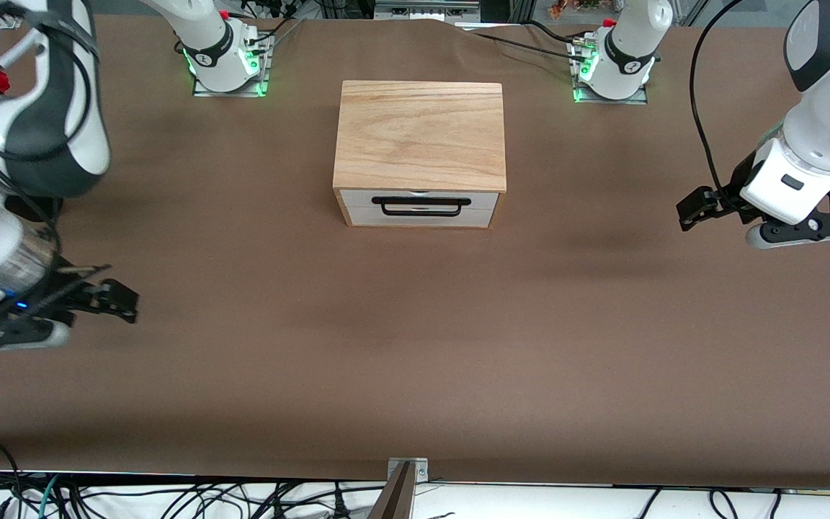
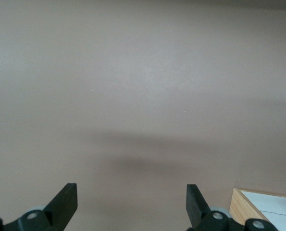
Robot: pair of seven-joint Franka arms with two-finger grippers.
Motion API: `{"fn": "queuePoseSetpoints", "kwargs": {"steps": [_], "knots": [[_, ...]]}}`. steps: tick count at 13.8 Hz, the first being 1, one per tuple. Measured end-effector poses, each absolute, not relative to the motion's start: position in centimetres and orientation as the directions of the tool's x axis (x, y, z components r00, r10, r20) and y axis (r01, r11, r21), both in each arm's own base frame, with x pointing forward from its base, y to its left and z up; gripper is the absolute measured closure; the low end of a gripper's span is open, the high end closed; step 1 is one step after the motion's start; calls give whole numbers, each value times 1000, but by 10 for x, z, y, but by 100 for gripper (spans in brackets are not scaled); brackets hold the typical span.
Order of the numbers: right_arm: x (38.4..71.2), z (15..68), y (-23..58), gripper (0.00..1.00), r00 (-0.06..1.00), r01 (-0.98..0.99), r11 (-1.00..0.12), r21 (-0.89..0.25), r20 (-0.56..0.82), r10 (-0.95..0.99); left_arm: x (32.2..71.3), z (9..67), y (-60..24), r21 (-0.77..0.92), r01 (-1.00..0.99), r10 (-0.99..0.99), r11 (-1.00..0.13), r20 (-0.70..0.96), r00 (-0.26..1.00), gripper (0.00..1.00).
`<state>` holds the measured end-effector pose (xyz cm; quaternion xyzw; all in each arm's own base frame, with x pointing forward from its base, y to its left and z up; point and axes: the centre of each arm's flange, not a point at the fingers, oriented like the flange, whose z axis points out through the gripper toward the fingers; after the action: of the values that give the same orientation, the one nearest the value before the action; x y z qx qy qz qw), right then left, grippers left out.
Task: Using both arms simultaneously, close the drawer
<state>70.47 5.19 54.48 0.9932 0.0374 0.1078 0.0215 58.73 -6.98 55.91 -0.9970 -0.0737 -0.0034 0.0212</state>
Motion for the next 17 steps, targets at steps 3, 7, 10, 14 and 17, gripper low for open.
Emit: {"fn": "queuePoseSetpoints", "kwargs": {"steps": [3, 7, 10, 14, 17], "knots": [[669, 578, 5, 0, 978, 22, -1000, 9, 210, 23, 582, 562, -69, -48, 147, 147, -988, -7, 989, 0], [637, 578, -45, 0, 984, -10, -1000, -9, 177, -11, 577, 569, -69, -52, 147, 148, -988, -12, 989, 0], [623, 565, -54, 0, 989, 43, -999, -1, 141, 42, 577, 569, -70, -52, 145, 145, -988, -13, 989, 0], [607, 565, -44, 0, 992, 67, -998, -10, 107, 65, 577, 570, -70, -52, 143, 144, -988, -11, 989, 0], [606, 567, -40, 0, 993, 74, -997, -11, 98, 73, 577, 571, -70, -52, 144, 144, -988, -10, 989, 0]]}}
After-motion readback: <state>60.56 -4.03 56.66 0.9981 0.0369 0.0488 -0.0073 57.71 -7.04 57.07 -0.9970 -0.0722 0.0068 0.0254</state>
